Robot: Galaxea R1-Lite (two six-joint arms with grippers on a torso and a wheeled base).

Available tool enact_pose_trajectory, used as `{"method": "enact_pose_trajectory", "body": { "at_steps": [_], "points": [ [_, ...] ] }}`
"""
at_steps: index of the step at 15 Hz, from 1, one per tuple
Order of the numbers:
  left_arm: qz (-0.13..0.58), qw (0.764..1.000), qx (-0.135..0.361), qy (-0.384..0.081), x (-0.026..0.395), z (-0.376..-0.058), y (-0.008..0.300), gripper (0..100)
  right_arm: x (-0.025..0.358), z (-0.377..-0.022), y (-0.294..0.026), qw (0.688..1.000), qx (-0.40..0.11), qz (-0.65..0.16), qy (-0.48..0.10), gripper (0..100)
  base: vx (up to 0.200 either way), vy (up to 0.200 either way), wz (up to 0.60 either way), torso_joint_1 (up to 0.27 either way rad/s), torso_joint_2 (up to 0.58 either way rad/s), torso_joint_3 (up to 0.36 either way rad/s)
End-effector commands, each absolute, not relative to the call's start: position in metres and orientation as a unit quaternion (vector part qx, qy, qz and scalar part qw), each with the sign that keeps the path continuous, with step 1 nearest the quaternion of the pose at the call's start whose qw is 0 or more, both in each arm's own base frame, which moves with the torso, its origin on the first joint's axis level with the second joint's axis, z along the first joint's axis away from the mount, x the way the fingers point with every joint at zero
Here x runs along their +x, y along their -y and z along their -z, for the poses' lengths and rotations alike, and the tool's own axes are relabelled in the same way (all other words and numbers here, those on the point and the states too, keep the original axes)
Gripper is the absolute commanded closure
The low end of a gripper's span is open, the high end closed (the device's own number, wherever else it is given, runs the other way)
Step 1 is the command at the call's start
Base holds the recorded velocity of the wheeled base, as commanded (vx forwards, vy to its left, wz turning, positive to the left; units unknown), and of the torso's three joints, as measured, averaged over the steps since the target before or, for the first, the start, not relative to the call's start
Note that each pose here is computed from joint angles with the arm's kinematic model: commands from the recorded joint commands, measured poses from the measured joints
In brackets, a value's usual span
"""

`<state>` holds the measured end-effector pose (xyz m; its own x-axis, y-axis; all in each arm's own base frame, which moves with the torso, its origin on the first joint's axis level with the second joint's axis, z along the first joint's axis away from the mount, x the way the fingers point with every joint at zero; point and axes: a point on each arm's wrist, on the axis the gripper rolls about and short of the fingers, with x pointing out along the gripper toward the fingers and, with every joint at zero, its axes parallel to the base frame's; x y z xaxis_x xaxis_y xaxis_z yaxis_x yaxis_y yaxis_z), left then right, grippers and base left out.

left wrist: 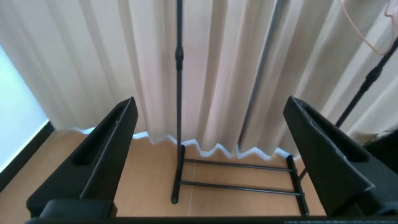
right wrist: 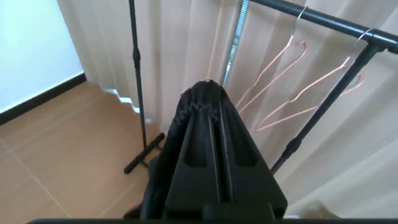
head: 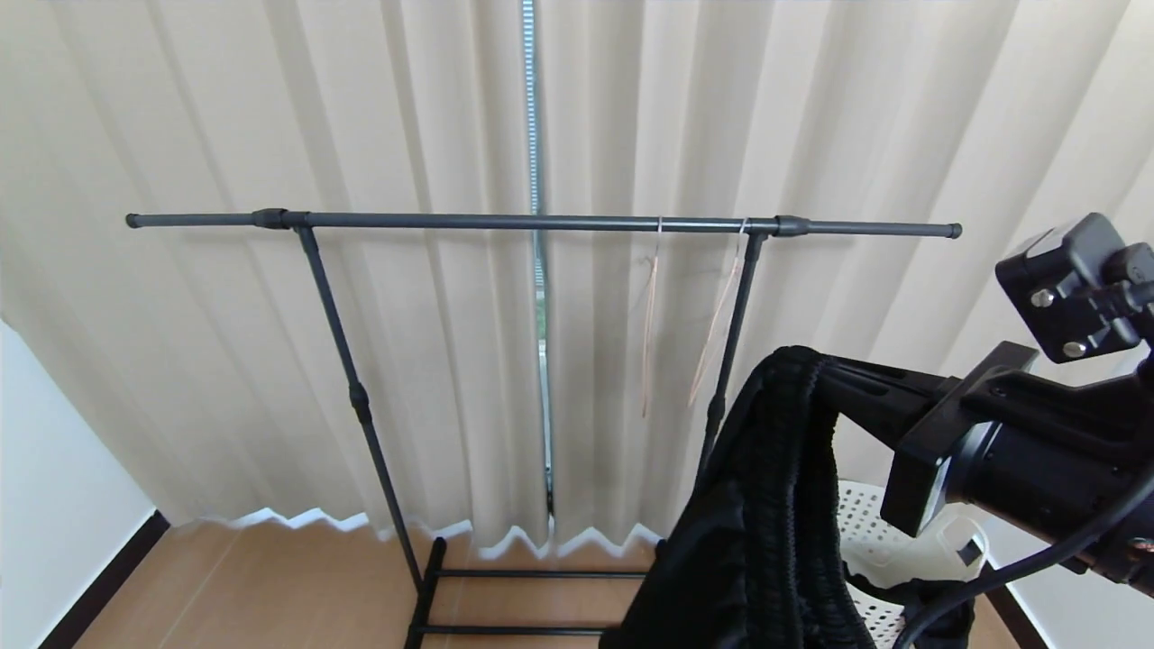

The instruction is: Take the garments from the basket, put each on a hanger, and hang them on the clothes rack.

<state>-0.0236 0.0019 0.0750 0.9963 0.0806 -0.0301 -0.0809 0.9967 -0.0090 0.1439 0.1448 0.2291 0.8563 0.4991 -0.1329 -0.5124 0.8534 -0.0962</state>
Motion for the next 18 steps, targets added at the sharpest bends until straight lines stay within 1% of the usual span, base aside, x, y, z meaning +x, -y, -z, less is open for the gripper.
{"method": "enact_pose_trajectory", "body": {
  "at_steps": [1, 3, 10, 13, 16, 17, 18],
  "points": [
    [-0.041, 0.999, -0.005, -0.015, -0.024, -0.075, -0.002, 0, 0.143, -0.224, -0.144, 0.961, -0.071, -0.264, -0.048, 100, 0.000, 0.000, 0.00, 0.000, 0.00, 0.000],
    [-0.041, 0.999, -0.005, -0.015, -0.024, -0.075, -0.002, 0, 0.143, -0.223, -0.144, 0.961, -0.074, -0.264, -0.038, 100, 0.000, 0.000, 0.00, 0.000, 0.00, 0.000],
    [-0.043, 0.999, -0.002, -0.016, -0.023, -0.075, -0.002, 0, 0.144, -0.221, -0.142, 0.963, -0.076, -0.256, -0.041, 100, 0.000, 0.000, 0.00, 0.000, 0.00, 0.000],
    [-0.042, 0.999, -0.006, -0.016, -0.024, -0.075, -0.002, 0, 0.154, -0.221, -0.132, 0.971, -0.079, -0.221, -0.046, 100, 0.000, 0.000, 0.00, 0.000, 0.00, 0.000],
    [-0.038, 0.999, -0.005, -0.020, -0.023, -0.075, -0.002, 0, 0.163, -0.219, -0.136, 0.973, -0.086, -0.205, -0.054, 100, 0.000, 0.000, 0.00, 0.000, 0.00, 0.000],
    [-0.035, 0.999, -0.005, -0.035, -0.021, -0.076, -0.002, 0, 0.166, -0.215, -0.139, 0.974, -0.091, -0.196, -0.062, 100, 0.000, 0.000, 0.00, 0.000, 0.00, 0.000],
    [-0.028, 0.997, -0.003, -0.072, -0.016, -0.077, -0.002, 0, 0.168, -0.213, -0.140, 0.976, -0.094, -0.187, -0.068, 100, 0.000, 0.000, 0.00, 0.000, 0.00, 0.000]
  ]
}}
